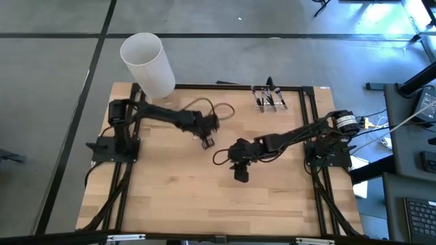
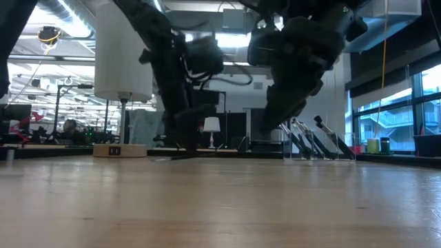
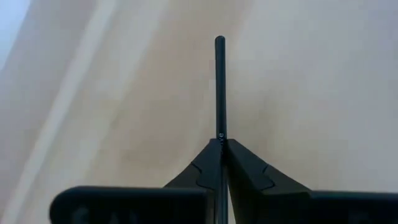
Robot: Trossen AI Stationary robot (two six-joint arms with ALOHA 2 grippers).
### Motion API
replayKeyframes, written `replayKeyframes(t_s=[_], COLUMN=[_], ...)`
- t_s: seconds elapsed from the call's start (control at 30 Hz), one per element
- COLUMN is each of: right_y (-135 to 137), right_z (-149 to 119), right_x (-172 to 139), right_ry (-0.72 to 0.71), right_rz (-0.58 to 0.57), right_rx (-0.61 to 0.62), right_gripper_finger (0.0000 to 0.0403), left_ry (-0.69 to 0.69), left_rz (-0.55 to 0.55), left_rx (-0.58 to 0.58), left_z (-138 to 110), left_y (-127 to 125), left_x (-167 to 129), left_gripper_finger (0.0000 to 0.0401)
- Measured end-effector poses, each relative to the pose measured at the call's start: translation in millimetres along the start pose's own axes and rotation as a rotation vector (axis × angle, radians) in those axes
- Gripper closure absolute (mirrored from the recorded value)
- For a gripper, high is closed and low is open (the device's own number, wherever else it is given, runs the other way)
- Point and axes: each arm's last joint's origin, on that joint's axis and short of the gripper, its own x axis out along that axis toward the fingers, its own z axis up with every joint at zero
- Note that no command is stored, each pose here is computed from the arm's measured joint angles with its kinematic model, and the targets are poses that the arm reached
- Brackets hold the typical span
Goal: Put items in baskets/containers
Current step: Put the eyeshadow brush into the middle of the transparent organizer
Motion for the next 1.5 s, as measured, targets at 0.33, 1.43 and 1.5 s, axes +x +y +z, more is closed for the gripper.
replayKeyframes(t_s=[0.33,1.43,1.5], right_y=[9.5,8.1,8.1], right_z=[-4.3,-6.3,-6.3], right_x=[-5.7,-5.6,-5.6], right_ry=[0.02,0.037,0.036], right_rz=[0.005,-0.02,-0.02], right_rx=[0.019,0.041,0.041], right_gripper_finger=[0.0256,0.0256,0.0256], left_ry=[-0.166,-0.187,-0.197], left_rz=[-0.1,-0.135,-0.139], left_rx=[0.176,0.225,0.224], left_z=[-12.3,-19.5,-15.8], left_y=[-80.4,-108.7,-110.0], left_x=[-20.4,-2.8,-5.4], left_gripper_finger=[0.0386,0.0318,0.0302])
